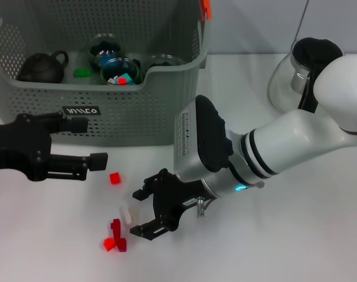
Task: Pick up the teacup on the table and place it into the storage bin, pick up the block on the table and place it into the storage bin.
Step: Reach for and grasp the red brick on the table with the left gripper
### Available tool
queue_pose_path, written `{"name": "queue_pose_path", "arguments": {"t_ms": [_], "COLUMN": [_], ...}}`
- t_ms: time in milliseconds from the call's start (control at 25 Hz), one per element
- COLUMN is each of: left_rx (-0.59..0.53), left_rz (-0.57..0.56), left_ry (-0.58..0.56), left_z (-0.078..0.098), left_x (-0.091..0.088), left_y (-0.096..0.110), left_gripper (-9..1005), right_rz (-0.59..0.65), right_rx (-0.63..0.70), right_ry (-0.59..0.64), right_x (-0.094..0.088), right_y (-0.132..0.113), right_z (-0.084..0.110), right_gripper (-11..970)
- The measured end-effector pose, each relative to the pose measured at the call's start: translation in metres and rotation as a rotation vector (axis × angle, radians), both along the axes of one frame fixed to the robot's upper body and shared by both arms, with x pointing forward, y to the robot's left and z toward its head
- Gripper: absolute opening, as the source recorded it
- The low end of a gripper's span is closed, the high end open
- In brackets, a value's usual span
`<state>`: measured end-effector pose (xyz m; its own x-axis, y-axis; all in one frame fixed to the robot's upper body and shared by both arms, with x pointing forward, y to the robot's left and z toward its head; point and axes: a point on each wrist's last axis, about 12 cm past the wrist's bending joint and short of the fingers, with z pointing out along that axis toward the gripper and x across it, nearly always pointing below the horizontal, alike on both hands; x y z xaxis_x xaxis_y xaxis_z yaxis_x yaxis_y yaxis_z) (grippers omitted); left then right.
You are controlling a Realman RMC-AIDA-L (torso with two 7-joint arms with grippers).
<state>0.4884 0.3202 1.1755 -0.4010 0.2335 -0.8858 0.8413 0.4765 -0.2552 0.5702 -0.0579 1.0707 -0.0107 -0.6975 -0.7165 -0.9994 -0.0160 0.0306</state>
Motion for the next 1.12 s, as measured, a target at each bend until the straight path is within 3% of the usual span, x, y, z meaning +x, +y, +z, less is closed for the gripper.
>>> {"name": "queue_pose_path", "arguments": {"t_ms": [720, 800, 1120], "left_rx": [0.037, 0.043, 0.048], "left_rz": [-0.018, -0.016, -0.015], "left_ry": [0.033, 0.038, 0.04], "left_z": [-0.0042, -0.0051, -0.0055], "left_x": [0.0026, 0.0025, 0.0026], "left_y": [-0.0048, -0.0045, -0.0047], "left_gripper": [955, 956, 956], "right_rz": [-0.039, -0.036, -0.042], "right_rx": [-0.021, -0.022, -0.029], "right_ry": [0.029, 0.016, 0.007], "right_x": [0.0014, 0.0013, -0.0013], "right_y": [0.0025, 0.0033, 0.0034], "right_z": [0.0005, 0.0002, -0.0029], "right_gripper": [776, 932, 818]}}
